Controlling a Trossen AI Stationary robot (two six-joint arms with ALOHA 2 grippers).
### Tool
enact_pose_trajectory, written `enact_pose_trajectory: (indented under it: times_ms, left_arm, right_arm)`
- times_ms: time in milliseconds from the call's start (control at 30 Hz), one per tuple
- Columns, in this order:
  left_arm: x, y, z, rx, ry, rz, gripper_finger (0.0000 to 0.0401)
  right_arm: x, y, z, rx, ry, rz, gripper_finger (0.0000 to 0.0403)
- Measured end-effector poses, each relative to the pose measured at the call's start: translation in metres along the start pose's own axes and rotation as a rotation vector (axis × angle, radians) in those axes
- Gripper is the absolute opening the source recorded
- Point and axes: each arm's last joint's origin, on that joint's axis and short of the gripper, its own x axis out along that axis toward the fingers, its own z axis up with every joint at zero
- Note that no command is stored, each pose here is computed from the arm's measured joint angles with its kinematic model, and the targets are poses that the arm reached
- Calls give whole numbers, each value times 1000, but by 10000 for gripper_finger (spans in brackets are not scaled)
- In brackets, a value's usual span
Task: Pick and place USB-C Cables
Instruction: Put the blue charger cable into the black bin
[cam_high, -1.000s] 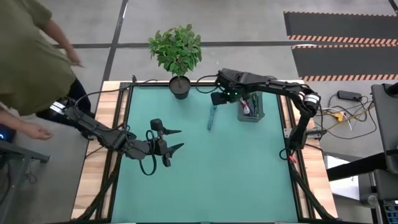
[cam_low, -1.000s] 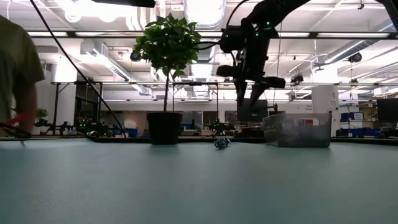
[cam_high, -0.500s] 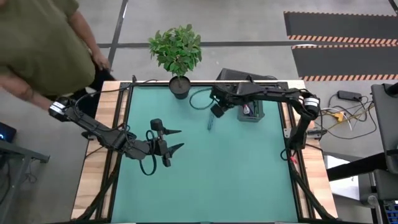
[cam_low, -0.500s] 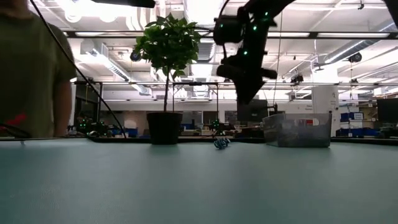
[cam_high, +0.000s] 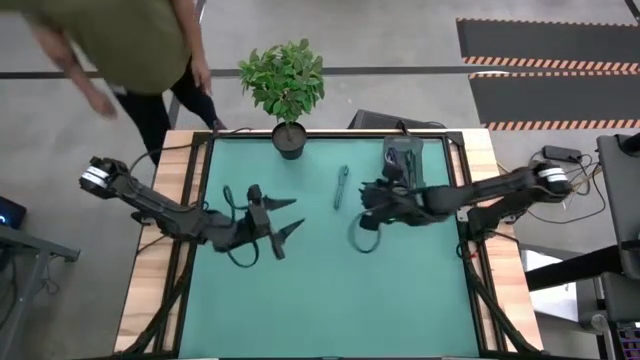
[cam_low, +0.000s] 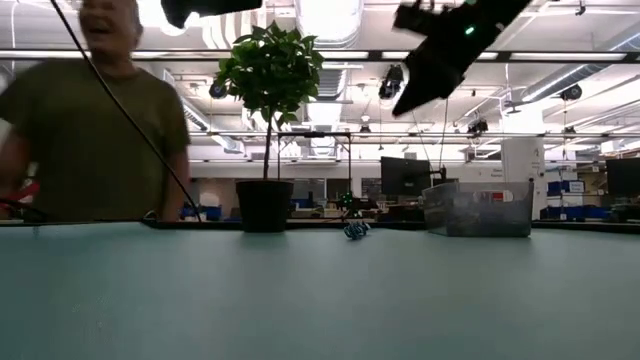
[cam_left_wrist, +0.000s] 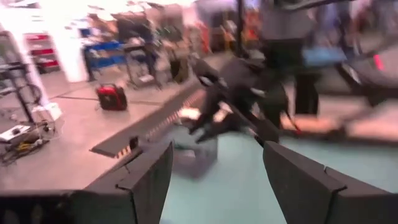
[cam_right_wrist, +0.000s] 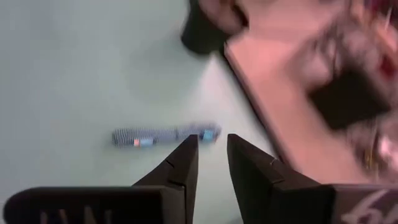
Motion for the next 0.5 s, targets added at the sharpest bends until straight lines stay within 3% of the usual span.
enact_pose_trajectory:
  times_ms: [133, 367, 500]
  left_arm:
    - [20, -1, -4, -82, -76, 56, 235]
    - [56, -10, -24, -136, -91, 117, 235]
    - [81, -14, -33, -170, -86, 157, 235]
  right_arm:
    - [-21, -21, -9, -42, -193, 17, 64]
    - [-47, -51, -34, 1, -539, 237, 59]
    - [-58, -63, -41, 6, -672, 228, 58]
